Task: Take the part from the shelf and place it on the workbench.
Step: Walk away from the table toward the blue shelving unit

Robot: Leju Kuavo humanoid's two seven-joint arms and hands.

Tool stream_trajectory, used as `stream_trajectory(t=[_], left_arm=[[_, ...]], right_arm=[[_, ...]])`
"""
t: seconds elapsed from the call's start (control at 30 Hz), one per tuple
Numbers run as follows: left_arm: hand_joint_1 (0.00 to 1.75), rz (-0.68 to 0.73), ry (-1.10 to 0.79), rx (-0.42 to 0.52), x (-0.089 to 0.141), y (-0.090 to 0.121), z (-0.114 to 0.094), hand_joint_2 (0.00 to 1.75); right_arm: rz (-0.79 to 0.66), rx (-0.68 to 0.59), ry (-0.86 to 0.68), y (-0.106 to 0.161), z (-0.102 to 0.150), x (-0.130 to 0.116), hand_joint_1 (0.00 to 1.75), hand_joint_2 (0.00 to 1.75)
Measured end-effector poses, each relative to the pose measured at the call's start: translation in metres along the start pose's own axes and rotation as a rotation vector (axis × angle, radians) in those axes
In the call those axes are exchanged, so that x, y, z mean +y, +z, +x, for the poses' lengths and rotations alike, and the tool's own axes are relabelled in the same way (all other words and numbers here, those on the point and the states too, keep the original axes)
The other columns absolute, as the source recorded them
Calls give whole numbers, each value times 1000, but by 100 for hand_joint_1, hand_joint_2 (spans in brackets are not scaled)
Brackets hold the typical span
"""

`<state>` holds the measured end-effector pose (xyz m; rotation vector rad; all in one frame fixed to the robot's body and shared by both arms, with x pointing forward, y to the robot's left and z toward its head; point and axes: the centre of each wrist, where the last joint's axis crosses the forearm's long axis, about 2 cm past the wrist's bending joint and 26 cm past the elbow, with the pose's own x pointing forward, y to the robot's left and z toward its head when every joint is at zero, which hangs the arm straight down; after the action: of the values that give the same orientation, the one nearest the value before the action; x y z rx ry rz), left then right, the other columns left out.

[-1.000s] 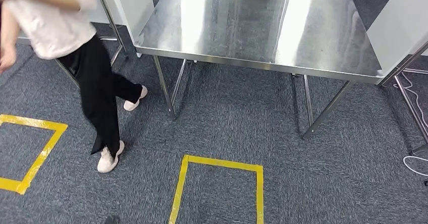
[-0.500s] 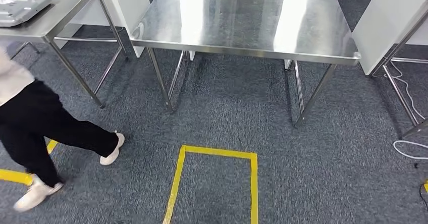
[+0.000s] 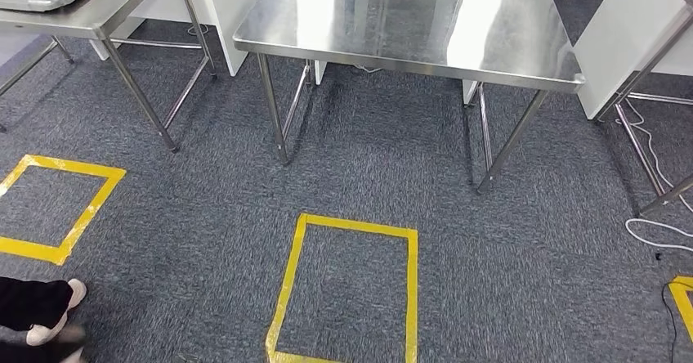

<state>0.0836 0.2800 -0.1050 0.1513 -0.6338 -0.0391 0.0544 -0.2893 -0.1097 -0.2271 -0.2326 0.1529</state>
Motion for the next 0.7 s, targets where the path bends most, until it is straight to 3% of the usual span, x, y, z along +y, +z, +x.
stream_trajectory(t=[0.7], left_arm=[[0,4,-7,-18,4,-3,4,0]], right_arm=[[-4,-18,37,-1,1,-3,0,175]])
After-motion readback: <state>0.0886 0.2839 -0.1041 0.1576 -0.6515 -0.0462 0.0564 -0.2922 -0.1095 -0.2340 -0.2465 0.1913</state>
